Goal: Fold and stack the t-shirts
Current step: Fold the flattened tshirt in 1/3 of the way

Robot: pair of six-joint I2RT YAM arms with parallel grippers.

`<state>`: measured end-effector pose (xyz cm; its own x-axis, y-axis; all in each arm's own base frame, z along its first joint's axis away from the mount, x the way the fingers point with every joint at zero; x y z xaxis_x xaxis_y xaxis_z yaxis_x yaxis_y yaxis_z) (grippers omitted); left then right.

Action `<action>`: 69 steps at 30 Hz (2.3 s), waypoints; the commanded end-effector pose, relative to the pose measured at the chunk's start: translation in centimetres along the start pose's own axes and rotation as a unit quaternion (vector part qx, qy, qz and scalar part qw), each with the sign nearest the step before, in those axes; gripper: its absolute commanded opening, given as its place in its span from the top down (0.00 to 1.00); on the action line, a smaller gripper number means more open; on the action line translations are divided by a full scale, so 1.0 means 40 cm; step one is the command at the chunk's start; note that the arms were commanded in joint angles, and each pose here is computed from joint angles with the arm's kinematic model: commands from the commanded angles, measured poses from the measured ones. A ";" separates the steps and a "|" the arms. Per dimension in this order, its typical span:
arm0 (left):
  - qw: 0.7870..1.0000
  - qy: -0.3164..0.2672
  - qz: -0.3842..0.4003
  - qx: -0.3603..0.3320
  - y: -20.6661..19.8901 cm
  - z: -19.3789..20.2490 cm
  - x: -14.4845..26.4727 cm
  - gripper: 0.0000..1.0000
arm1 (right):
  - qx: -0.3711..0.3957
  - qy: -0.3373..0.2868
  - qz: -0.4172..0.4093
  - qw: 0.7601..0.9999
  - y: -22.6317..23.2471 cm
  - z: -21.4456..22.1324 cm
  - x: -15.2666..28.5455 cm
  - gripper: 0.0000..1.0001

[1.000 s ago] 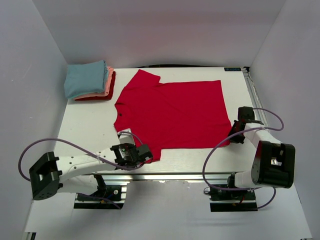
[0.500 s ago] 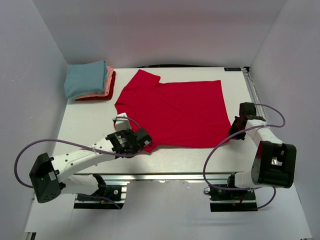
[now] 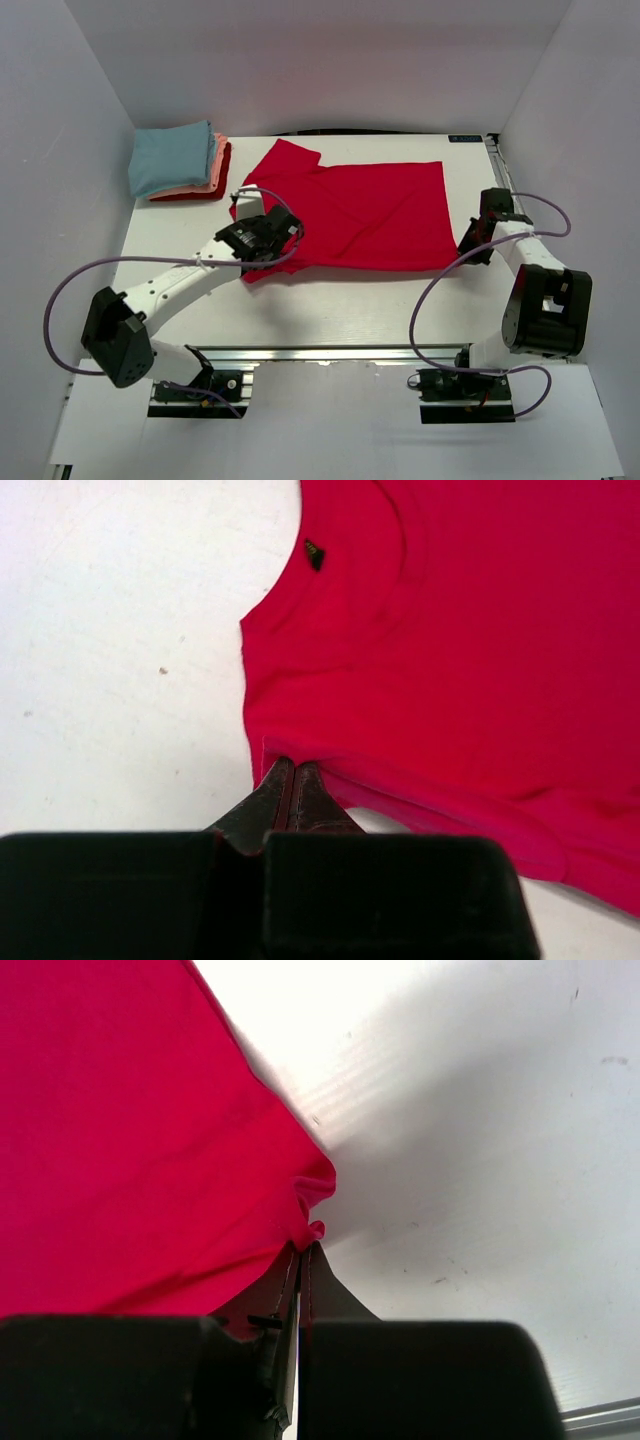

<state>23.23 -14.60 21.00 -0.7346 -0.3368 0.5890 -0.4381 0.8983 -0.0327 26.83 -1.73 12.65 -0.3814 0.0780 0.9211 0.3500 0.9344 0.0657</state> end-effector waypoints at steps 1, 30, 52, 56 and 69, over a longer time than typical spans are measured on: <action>1.000 -0.001 0.013 -0.025 -0.022 -0.036 -0.015 1.00 | 0.002 -0.019 -0.004 1.000 0.013 -0.055 0.028 1.00; 0.993 0.028 -0.009 -0.114 -0.090 -0.142 -0.196 1.00 | 0.008 -0.009 -0.022 1.000 0.073 -0.201 -0.021 1.00; 0.991 0.040 -0.019 -0.126 -0.104 -0.151 -0.281 1.00 | 0.030 -0.003 -0.019 0.999 0.129 -0.240 -0.076 1.00; 0.990 0.040 -0.019 -0.136 -0.117 -0.160 -0.297 1.00 | 0.031 -0.004 -0.016 0.999 0.134 -0.254 -0.082 1.00; 0.986 0.041 -0.015 -0.160 -0.163 -0.188 -0.355 1.00 | 0.031 0.003 -0.003 1.000 0.134 -0.266 -0.113 0.93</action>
<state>39.38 -13.68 17.23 -0.6448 -0.3585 0.6751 -0.2614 0.9333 0.2460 38.68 -0.46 12.47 -0.3652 0.0464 0.9298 0.2910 0.9544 0.0666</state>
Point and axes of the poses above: each gripper's point midway between its finger pads, its own x axis back along the fingers, its own y axis along the line the jaws close on, z = x × y, the point moved 8 cm from there along x, back along the fingers, and after that the axes turned 7 degrees about x, right-handed, at the moved point
